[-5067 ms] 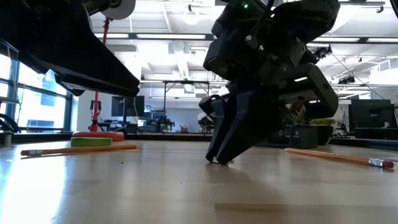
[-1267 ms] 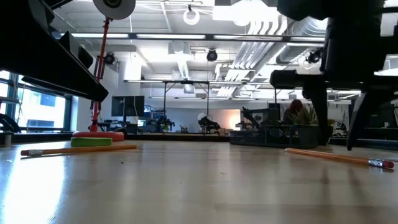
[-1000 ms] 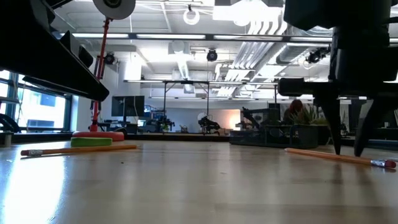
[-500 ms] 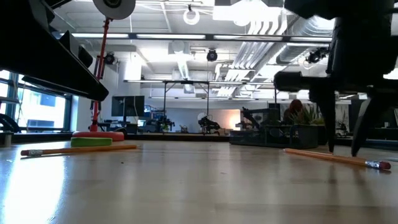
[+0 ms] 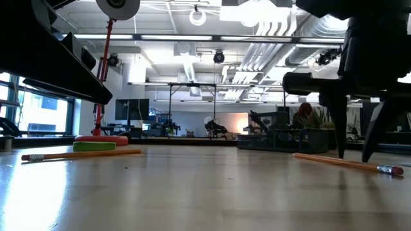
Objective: Pick and place office supplies into organizer
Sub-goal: Put the right yellow pencil into the black desk organizer, then put the bottom yellow pencil into the black desk organizer
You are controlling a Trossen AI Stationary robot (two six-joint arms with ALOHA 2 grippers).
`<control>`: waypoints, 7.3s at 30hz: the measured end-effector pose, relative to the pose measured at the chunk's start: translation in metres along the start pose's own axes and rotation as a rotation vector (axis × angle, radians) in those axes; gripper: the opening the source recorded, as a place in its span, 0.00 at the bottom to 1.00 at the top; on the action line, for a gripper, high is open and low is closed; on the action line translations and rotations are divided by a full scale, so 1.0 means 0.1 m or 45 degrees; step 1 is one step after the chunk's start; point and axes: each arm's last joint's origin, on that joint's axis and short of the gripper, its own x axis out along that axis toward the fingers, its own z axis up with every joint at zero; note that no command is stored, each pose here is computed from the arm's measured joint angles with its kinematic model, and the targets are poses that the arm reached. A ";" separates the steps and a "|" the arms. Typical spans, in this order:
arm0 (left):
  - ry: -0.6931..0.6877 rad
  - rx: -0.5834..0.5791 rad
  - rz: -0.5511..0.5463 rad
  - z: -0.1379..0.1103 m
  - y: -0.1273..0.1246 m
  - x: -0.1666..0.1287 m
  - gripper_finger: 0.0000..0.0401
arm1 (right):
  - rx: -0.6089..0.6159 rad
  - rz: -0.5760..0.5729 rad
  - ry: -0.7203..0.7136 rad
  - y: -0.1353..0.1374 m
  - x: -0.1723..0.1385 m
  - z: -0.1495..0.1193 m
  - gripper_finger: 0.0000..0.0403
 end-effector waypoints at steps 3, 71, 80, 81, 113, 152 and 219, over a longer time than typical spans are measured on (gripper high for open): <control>0.000 0.000 0.000 0.00 0.00 0.00 0.23 | 0.001 0.010 -0.020 0.00 0.01 0.00 0.22; 0.015 0.000 0.020 -0.02 0.01 0.00 0.23 | 0.633 -0.177 -0.384 -1.43 0.39 -0.82 0.16; 0.020 0.008 0.017 -0.02 0.02 0.00 0.23 | 0.831 -0.376 -0.641 -1.74 0.17 -0.66 0.13; 0.010 0.007 0.028 -0.02 0.02 0.00 0.23 | 0.843 -0.377 -0.647 -1.77 0.14 -0.65 0.13; 0.038 0.016 -0.004 -0.09 -0.07 -0.09 0.23 | 0.833 0.150 -0.197 -2.86 0.41 -0.89 0.19; 0.040 -0.020 -0.007 -0.09 -0.07 -0.09 0.23 | 0.909 0.093 -0.072 -2.94 0.36 -1.19 0.19; 0.005 -0.067 0.010 -0.16 -0.15 -0.19 0.23 | 1.575 -0.133 -0.174 -1.60 -0.92 -1.88 0.00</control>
